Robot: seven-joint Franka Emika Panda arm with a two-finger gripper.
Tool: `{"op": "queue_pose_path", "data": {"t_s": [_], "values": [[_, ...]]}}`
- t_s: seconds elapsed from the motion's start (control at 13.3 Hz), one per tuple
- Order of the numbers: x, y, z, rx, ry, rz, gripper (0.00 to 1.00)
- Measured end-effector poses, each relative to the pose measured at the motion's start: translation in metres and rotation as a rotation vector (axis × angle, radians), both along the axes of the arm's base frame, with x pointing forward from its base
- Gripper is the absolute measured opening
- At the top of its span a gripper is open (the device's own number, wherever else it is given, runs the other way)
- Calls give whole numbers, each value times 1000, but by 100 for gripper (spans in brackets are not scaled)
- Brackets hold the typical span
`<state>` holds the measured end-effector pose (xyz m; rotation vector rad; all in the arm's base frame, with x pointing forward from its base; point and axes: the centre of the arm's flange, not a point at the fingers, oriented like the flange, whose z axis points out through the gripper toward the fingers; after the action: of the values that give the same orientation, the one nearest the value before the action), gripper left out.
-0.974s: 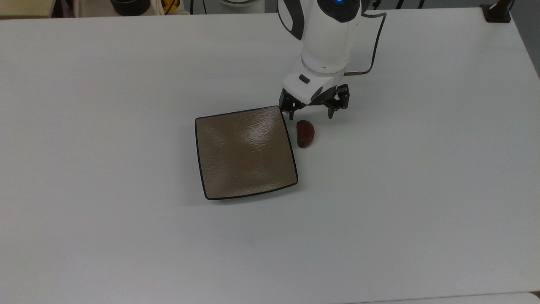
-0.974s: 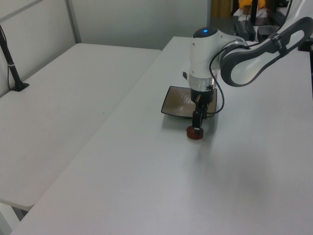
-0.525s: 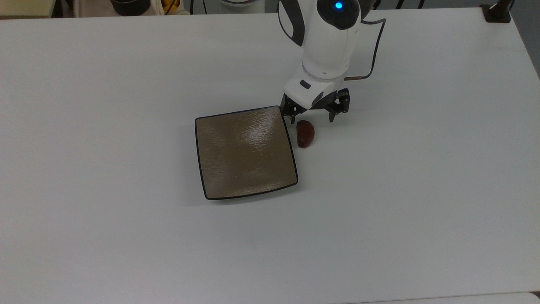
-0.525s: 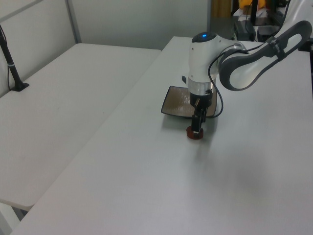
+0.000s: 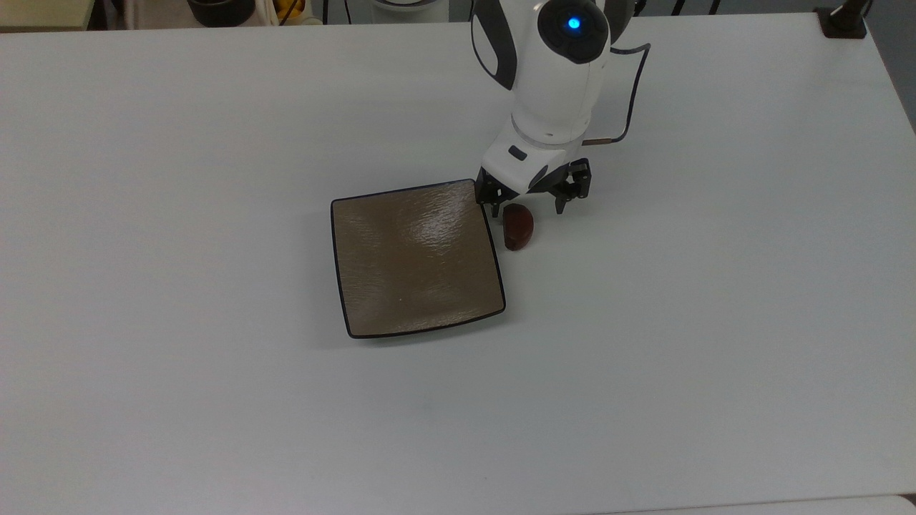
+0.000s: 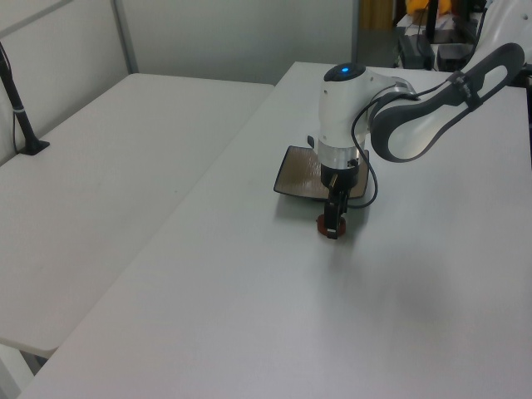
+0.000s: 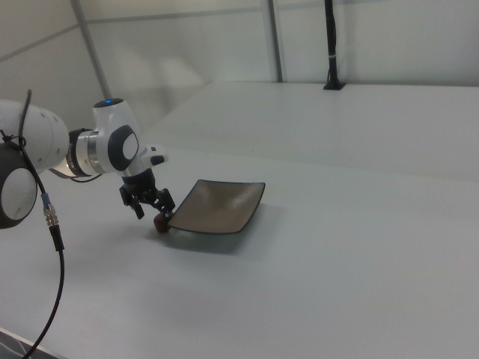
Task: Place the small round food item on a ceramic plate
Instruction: 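Lower the gripper around the food item and close on it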
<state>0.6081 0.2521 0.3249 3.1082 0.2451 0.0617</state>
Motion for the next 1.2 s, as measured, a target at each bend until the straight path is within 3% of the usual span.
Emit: {"op": "queue_pose_path", "data": {"t_s": [1.2], "values": [[-7,17,-6,-7,5,44,99]]}}
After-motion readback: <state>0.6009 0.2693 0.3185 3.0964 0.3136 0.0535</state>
